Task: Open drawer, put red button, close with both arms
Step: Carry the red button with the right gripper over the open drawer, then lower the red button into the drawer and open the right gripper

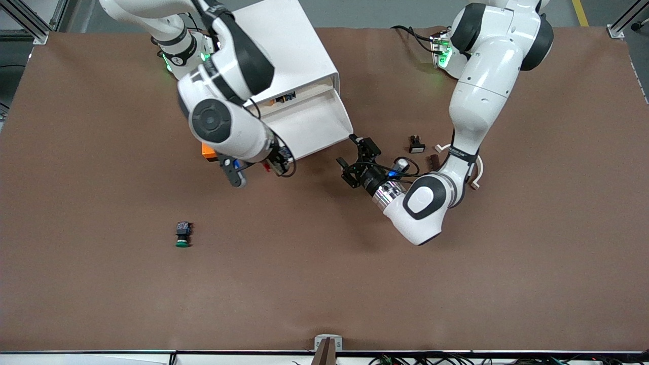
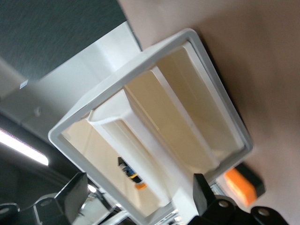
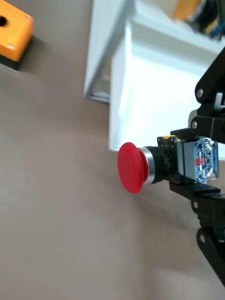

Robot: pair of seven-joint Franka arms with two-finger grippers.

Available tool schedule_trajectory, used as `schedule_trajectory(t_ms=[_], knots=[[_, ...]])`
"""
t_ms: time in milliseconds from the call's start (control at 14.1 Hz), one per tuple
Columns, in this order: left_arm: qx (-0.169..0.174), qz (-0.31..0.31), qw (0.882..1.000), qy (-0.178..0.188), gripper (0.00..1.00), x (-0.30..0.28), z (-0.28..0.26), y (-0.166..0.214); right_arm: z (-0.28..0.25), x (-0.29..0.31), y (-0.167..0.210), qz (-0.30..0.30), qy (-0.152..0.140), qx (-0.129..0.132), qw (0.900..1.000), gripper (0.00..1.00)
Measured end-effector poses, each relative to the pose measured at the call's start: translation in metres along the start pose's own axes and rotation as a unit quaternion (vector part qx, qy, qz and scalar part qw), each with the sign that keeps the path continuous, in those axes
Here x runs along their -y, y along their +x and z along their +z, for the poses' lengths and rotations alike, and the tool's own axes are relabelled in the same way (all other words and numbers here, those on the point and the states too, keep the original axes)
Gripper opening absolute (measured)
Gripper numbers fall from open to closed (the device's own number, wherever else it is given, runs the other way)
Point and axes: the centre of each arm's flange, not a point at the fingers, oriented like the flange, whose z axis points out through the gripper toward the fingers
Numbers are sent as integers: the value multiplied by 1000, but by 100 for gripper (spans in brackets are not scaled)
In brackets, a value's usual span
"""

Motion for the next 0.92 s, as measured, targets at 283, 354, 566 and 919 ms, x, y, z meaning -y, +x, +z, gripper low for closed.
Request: schedule_trajectory(t_ms=[283, 354, 566, 919], knots=[[-70, 165, 983, -24, 99, 21, -17, -19, 43, -22, -39, 39, 36, -6, 999, 40], [-97, 214, 971, -35, 99, 31, -23, -28, 48, -28, -43, 48, 41, -7, 998, 40], [-198, 317, 920, -115, 99, 56, -46, -63, 62, -40, -54, 70, 56, -7, 996, 40], [-409, 371, 805, -218, 100, 57, -36, -111, 87, -49, -65, 85, 64, -8, 994, 41]])
